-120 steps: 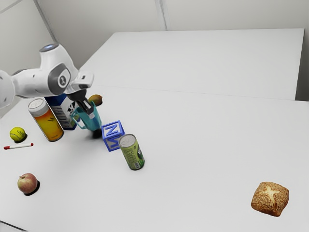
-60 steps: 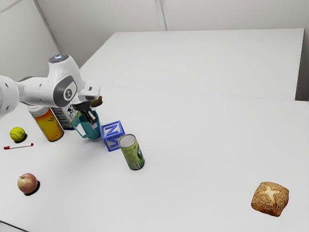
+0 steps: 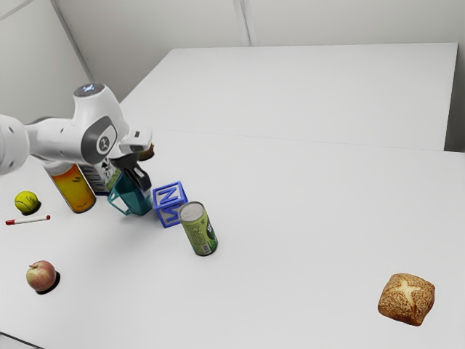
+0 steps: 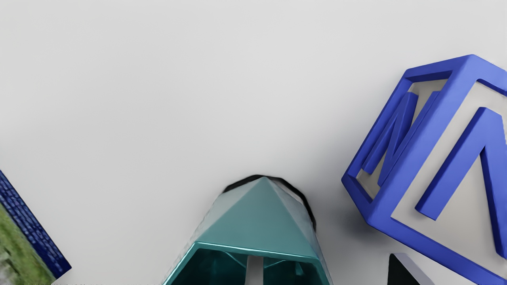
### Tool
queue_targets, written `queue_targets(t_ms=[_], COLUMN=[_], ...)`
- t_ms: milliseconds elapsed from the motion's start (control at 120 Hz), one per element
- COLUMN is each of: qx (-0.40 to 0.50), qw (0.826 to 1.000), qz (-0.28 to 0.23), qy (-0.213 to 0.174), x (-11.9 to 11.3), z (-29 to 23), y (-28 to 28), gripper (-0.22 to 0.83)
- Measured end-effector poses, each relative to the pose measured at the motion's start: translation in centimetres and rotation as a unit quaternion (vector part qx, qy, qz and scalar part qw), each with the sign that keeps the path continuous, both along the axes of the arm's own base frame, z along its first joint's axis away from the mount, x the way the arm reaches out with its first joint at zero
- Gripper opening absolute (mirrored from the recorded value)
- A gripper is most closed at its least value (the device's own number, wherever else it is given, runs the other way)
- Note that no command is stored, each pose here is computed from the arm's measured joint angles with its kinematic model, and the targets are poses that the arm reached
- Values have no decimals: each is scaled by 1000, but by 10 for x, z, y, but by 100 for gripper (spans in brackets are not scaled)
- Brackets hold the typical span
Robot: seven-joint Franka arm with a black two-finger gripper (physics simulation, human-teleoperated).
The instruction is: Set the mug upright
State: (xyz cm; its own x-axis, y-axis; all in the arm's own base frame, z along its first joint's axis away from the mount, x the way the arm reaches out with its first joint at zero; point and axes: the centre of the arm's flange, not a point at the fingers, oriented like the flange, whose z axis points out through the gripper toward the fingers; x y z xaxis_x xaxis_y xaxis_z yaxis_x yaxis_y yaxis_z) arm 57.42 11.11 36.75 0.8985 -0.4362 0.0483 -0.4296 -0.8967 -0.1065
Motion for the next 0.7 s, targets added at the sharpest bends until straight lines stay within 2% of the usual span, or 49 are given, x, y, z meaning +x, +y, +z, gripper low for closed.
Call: queue_targets(t_ms=[283,542,700], qx=[17,6,-6], qw=[1000,997,994], qz=[1,74,105], qy=[-20,-26,-18], x=[-1,22,17], z=[53,159,217], y=[-12,-23,-53], gripper=[48,58,60])
